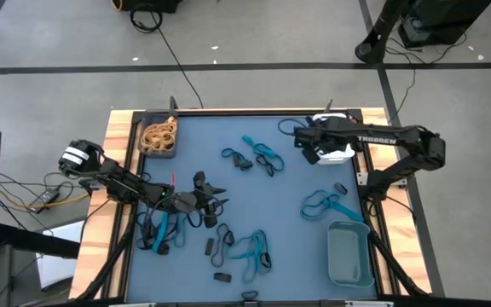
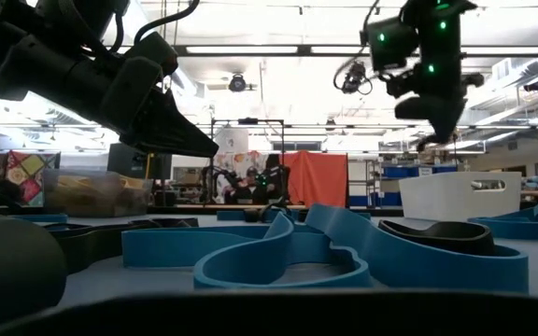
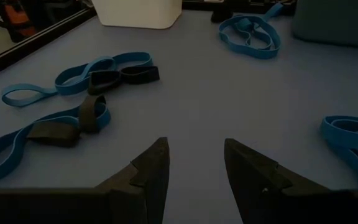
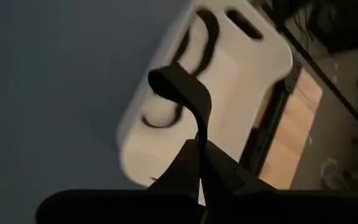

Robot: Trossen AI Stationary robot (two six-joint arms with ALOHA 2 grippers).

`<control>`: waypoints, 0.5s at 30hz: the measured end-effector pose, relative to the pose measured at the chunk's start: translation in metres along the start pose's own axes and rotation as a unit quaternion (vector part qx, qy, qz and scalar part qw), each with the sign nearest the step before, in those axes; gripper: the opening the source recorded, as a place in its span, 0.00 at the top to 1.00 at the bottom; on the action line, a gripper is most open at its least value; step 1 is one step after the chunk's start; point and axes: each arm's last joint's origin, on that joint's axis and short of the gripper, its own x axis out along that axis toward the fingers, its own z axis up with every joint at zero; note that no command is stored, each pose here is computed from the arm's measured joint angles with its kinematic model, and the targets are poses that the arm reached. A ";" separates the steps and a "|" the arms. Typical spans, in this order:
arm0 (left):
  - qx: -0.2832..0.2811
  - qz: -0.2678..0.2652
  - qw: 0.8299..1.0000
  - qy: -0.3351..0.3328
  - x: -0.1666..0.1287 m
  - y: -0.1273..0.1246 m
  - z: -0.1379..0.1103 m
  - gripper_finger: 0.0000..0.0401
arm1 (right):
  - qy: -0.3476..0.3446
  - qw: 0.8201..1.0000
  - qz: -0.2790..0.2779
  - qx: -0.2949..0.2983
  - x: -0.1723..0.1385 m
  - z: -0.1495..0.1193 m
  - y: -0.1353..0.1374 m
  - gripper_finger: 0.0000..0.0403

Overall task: Sort rubber bands into baskets
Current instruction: Put the black rubber band into the white bin

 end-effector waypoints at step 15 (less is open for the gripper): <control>0.001 0.001 1.000 0.002 0.000 0.000 0.000 0.61 | 0.078 0.996 -0.045 -0.002 0.067 -0.015 -0.014 0.75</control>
